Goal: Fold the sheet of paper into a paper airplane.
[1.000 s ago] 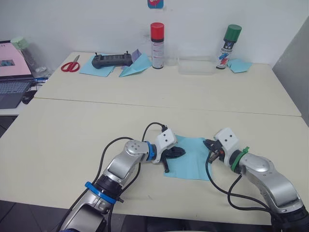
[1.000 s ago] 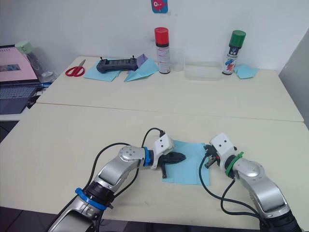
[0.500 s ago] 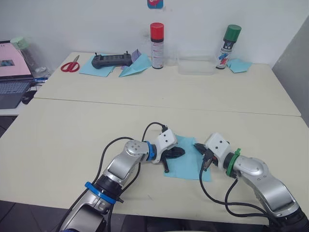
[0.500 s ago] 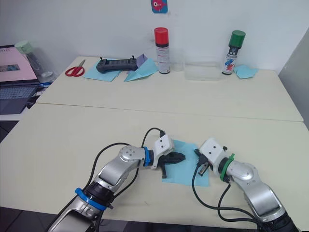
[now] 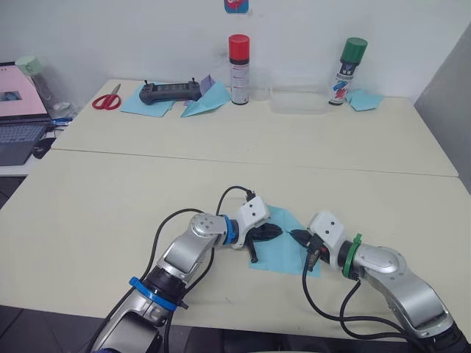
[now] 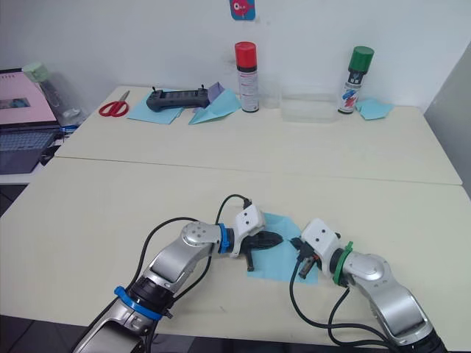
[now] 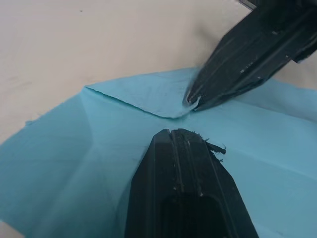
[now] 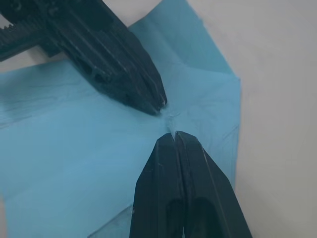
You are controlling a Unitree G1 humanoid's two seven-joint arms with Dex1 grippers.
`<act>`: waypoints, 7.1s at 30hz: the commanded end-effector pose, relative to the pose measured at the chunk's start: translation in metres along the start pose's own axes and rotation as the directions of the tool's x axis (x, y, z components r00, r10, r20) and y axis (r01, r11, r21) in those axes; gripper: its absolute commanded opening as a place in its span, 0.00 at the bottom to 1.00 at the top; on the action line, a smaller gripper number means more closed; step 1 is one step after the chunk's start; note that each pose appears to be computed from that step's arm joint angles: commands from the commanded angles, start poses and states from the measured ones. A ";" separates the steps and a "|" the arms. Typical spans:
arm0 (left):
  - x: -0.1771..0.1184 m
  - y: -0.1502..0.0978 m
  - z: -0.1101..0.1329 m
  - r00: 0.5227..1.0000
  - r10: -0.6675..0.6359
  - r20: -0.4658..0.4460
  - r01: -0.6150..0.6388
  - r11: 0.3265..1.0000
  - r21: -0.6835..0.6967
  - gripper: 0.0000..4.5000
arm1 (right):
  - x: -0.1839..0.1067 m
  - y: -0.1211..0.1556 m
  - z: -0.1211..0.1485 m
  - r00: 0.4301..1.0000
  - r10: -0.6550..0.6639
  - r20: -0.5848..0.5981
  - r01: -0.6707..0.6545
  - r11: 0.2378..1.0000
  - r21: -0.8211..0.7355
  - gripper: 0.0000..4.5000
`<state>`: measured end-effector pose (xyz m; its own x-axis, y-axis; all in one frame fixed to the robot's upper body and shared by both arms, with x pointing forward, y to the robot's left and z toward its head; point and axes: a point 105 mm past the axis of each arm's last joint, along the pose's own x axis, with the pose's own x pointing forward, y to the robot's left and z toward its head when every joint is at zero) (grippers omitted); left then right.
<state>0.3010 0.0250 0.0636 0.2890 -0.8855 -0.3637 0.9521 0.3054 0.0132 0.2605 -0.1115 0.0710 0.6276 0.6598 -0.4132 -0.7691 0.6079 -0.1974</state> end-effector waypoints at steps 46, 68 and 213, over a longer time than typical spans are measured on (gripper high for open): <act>0.030 0.012 -0.011 0.981 -0.039 -0.191 0.073 0.982 0.174 0.00 | -0.019 -0.028 0.033 0.983 -0.037 0.178 -0.023 0.945 0.327 0.30; 0.032 0.013 -0.009 0.982 -0.036 -0.185 0.071 0.981 0.183 0.00 | -0.034 -0.019 -0.008 0.994 -0.110 -0.008 0.109 0.959 0.261 0.01; -0.021 0.024 0.005 0.971 -0.022 -0.238 0.127 0.891 0.436 0.06 | 0.063 -0.012 0.013 0.997 0.049 0.059 -0.066 0.939 0.337 0.00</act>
<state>0.3196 0.0470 0.0829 0.2329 -0.7958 -0.5590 0.9245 0.0028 0.3812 0.3181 -0.0740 0.0703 0.6266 0.7036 -0.3350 -0.7123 0.6915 0.1201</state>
